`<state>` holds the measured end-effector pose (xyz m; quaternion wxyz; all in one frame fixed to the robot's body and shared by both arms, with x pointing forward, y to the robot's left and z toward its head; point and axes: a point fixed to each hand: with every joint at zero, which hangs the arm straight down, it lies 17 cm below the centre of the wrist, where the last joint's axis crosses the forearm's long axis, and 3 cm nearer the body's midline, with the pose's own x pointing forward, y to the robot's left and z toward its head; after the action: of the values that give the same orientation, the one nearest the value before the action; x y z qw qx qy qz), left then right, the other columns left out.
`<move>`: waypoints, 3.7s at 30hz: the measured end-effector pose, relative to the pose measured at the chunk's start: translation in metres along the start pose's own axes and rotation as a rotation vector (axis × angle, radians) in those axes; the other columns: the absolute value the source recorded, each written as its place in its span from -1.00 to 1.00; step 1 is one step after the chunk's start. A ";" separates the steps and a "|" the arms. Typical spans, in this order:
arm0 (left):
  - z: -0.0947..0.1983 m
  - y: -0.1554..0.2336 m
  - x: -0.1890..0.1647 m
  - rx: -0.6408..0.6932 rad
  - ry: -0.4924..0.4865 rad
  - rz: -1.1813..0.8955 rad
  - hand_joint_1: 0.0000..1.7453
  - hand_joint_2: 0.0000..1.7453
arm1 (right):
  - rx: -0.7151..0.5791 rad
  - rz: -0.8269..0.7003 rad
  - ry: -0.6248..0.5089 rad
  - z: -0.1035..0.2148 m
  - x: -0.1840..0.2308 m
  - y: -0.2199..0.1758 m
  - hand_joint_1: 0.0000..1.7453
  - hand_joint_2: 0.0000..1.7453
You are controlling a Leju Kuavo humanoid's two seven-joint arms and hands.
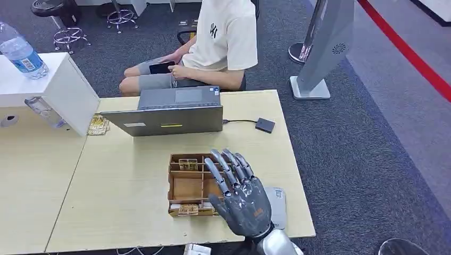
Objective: Pass the card to the sensor for recognition and then transmit it.
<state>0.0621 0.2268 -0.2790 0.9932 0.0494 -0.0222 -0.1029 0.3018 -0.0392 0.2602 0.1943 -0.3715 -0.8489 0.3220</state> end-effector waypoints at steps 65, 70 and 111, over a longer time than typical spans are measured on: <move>0.000 -0.001 0.000 -0.019 0.002 0.025 -1.00 -1.00 | 0.257 0.019 0.146 0.015 -0.063 0.111 0.12 1.00; 0.000 0.000 0.000 -0.018 0.002 0.022 -1.00 -1.00 | 0.283 0.016 0.152 0.019 -0.065 0.121 0.22 1.00; 0.000 -0.001 0.001 -0.015 -0.002 0.054 -1.00 -1.00 | -0.252 -0.385 0.283 -0.039 -0.089 -0.030 1.00 1.00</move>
<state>0.0624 0.2258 -0.2791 0.9959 0.0411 -0.0239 -0.0765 0.3670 -0.1061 0.3007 0.3210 -0.2657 -0.9017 0.1157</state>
